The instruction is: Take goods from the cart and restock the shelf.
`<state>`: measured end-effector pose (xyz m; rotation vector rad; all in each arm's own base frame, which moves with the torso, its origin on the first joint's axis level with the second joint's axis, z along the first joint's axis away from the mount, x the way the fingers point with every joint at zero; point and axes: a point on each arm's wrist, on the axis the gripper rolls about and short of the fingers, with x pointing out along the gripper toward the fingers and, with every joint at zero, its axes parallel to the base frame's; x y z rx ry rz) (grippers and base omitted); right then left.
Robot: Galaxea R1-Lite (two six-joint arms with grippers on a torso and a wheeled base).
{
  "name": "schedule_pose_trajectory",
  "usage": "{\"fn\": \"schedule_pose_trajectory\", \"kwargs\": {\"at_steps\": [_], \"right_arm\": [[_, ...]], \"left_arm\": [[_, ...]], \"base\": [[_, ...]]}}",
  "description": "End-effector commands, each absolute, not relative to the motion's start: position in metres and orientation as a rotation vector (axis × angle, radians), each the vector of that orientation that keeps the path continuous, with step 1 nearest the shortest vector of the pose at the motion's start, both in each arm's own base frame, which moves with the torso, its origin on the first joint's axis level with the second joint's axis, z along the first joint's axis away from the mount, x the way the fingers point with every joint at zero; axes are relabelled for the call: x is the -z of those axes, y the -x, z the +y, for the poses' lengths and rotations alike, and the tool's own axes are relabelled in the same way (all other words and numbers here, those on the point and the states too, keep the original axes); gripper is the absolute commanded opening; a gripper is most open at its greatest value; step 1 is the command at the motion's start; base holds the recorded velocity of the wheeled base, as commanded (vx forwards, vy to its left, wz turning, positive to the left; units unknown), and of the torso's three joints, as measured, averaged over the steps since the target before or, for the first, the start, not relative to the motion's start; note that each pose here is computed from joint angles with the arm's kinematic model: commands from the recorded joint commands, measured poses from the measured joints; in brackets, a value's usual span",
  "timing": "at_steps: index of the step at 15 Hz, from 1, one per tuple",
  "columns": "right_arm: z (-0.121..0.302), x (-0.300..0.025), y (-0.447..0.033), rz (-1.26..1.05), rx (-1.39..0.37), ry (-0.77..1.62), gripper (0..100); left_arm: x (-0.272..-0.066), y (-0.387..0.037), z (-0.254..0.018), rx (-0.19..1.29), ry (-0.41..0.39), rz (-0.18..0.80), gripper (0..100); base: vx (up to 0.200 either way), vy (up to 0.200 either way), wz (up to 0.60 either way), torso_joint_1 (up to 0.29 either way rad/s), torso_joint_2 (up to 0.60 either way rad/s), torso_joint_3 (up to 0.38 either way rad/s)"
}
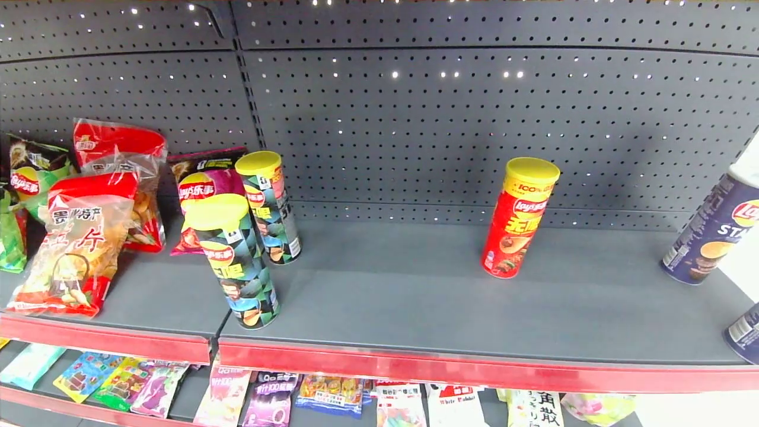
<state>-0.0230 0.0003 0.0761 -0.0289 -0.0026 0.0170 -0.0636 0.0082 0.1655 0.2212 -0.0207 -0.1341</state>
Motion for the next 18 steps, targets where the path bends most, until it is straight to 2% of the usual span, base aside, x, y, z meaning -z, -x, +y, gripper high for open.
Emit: {"fn": "schedule_pose_trajectory", "kwargs": {"at_steps": [1,2,3,4,7,10,12,14,18], "right_arm": [[0.002,-0.118,0.025,-0.046,-0.096,0.034,100],[0.002,-0.155,0.013,-0.015,-0.104,-0.002,100],[0.003,-0.217,-0.012,-0.003,-0.139,-0.113,100],[0.005,-0.231,-0.032,0.046,-0.18,-0.116,100],[0.01,-0.227,-0.066,0.173,-0.26,-0.024,100],[0.034,-0.23,-0.136,0.205,-0.407,-0.006,100],[0.045,-0.22,-0.177,0.21,-0.459,-0.003,100],[0.05,-0.206,-0.202,0.258,-0.563,-0.018,100],[0.043,-0.192,-0.238,0.303,-0.647,0.028,100]], "left_arm": [[-0.172,0.067,0.007,0.19,-0.17,-0.046,0],[-0.173,0.068,0.007,0.227,-0.141,-0.05,0],[-0.173,0.068,0.006,0.265,-0.096,-0.045,0],[-0.172,0.066,0.006,0.269,-0.087,-0.03,0],[-0.168,0.064,0.005,0.264,-0.087,-0.012,0],[-0.166,0.063,0.005,0.276,-0.078,-0.009,0],[-0.166,0.063,0.005,0.288,-0.078,-0.008,0],[-0.166,0.064,0.004,0.32,-0.078,-0.014,0],[-0.168,0.064,0.004,0.322,-0.078,-0.014,0]], "base": [[0.0,0.0,0.0,0.0,0.0,0.0],[0.0,0.0,0.0,0.0,0.0,0.0],[0.0,0.0,0.0,0.0,0.0,0.0],[0.0,0.0,0.0,0.0,0.0,0.0],[0.0,0.0,0.0,0.0,0.0,0.0],[0.0,0.0,0.0,0.0,0.0,0.0],[0.0,0.0,0.0,0.0,0.0,0.0],[0.0,0.0,0.0,0.0,0.0,0.0],[0.0,0.0,0.0,0.0,0.0,0.0]]}}
